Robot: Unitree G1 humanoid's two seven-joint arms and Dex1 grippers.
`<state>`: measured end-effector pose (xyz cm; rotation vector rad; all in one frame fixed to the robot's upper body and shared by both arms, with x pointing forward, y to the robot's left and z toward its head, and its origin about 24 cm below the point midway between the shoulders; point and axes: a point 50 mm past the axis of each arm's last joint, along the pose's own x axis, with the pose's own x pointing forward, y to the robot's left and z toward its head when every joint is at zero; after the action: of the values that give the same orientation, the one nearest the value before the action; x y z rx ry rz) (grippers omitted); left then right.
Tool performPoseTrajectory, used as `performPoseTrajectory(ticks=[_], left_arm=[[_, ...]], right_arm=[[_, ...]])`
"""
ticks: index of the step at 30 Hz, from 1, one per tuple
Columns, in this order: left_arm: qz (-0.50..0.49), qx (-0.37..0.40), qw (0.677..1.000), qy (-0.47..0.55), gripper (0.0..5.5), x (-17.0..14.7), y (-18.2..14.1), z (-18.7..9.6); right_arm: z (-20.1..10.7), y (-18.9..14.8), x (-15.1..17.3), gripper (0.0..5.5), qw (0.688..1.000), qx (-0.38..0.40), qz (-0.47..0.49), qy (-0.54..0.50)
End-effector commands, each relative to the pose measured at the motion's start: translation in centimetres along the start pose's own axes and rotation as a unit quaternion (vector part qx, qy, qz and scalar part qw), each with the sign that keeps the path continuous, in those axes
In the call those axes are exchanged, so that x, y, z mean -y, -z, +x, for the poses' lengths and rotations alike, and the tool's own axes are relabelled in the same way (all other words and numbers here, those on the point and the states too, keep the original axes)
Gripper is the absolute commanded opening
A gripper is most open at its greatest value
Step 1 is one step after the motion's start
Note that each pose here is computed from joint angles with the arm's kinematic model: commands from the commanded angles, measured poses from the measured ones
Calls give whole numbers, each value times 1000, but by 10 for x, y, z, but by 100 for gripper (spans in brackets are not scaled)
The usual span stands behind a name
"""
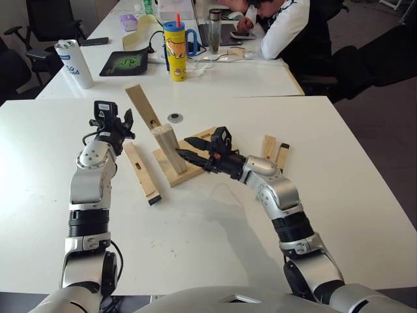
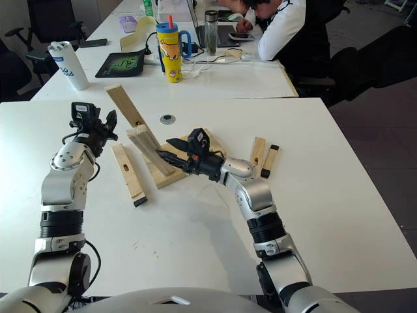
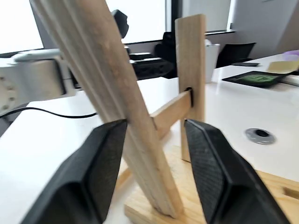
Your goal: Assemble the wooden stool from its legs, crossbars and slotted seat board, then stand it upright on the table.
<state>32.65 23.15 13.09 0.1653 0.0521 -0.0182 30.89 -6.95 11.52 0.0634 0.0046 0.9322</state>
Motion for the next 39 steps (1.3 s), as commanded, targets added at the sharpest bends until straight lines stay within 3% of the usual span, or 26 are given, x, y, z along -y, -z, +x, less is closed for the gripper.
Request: performPoseTrajectory(ticks=[1, 4, 9, 13, 17, 20, 23, 27, 31, 39], left_arm=[[10, -3, 1000, 13, 209, 2, -2, 3], [5, -3, 1000, 11, 209, 5, 1, 2], [-11, 2, 1000, -1, 209, 13, 7, -1], [-26, -1, 999, -27, 209, 13, 16, -6], [-40, -2, 998, -48, 209, 12, 22, -10], [-45, -2, 997, -62, 209, 9, 26, -15], [-52, -14, 994, -90, 209, 3, 38, -25], [-61, -13, 992, -109, 209, 4, 43, -30], [-73, -9, 991, -114, 209, 10, 44, -29], [-58, -58, 993, -85, 209, 19, 54, -42]], right_arm=[[-10, -9, 27, 228, 997, 17, -22, 68], [-9, -18, 38, 228, 993, 55, -7, 108], [15, -5, 42, 228, 982, -9, -86, 170], [33, -3, -5, 228, 988, -26, -151, -13], [12, -21, -43, 228, 966, -21, -105, -233], [14, -41, -27, 228, 976, -1, -96, -196], [21, -53, 3, 228, 990, 6, -105, -96], [20, -47, 51, 228, 986, -68, -147, 45], [12, -25, 67, 228, 964, -174, -198, 30], [10, 13, 78, 228, 925, -303, -228, -15]])
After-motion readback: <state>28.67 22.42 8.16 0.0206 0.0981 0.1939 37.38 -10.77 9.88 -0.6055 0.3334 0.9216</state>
